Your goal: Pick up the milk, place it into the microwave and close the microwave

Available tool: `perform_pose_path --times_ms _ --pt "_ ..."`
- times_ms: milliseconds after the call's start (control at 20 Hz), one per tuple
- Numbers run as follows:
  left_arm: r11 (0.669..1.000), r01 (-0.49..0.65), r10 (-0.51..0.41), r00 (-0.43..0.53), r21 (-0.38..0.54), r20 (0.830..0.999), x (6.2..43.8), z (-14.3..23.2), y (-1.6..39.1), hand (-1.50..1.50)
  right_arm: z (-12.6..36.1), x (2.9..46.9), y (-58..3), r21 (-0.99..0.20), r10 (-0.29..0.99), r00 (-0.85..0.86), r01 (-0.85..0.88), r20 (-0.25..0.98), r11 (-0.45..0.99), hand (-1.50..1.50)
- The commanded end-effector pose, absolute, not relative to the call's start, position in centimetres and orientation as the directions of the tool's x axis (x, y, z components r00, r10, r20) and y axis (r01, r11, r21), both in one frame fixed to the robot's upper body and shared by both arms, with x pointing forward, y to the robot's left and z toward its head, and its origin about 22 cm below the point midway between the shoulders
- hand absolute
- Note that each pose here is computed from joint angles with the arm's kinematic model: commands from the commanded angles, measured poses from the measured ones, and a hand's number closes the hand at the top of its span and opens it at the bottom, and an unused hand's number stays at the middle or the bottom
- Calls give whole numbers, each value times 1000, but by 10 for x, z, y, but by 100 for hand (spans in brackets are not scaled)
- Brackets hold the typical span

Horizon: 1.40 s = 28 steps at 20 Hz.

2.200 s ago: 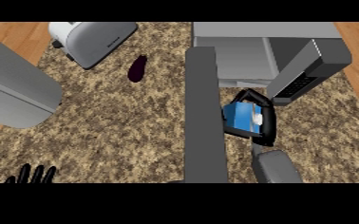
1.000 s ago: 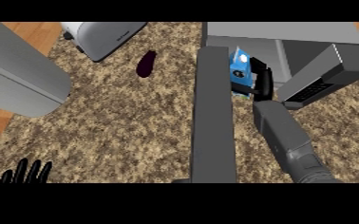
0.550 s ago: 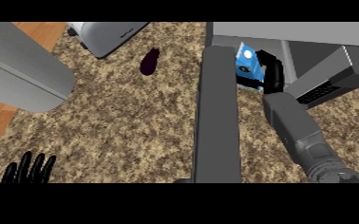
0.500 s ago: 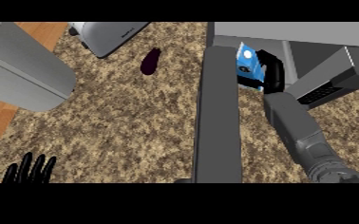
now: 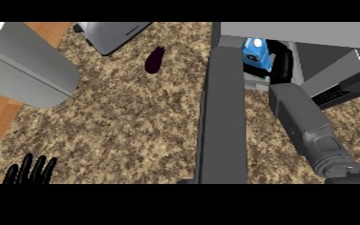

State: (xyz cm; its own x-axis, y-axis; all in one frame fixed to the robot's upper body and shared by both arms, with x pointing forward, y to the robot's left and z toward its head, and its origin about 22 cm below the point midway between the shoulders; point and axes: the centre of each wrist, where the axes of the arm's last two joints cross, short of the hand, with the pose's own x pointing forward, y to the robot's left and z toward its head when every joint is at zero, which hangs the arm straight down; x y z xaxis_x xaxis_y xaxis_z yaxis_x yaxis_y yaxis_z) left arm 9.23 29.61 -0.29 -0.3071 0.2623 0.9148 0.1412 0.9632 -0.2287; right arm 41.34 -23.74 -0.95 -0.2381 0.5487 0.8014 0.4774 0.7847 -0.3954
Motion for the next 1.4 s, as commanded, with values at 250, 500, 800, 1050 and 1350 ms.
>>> perform_pose_path --times_ms 250,500,800,1050,1350 --pt "962 154 262 -285 -226 922 98 -11 300 -150 8 422 -251 -456 712 -159 669 683 587 150" --pt "959 172 266 -278 -225 923 105 -10 302 -150 12 426 -241 -457 723 -157 681 672 573 150" --pt "963 185 246 -317 -194 916 108 -4 303 -150 -50 369 -314 -700 734 360 680 576 216 -150" --pt "959 213 250 -310 -189 917 120 -4 295 -150 -49 374 -301 -731 770 393 668 503 137 -150" --pt "961 206 242 -286 -187 927 118 -8 299 -150 -16 409 -246 -734 854 21 523 519 433 -150"
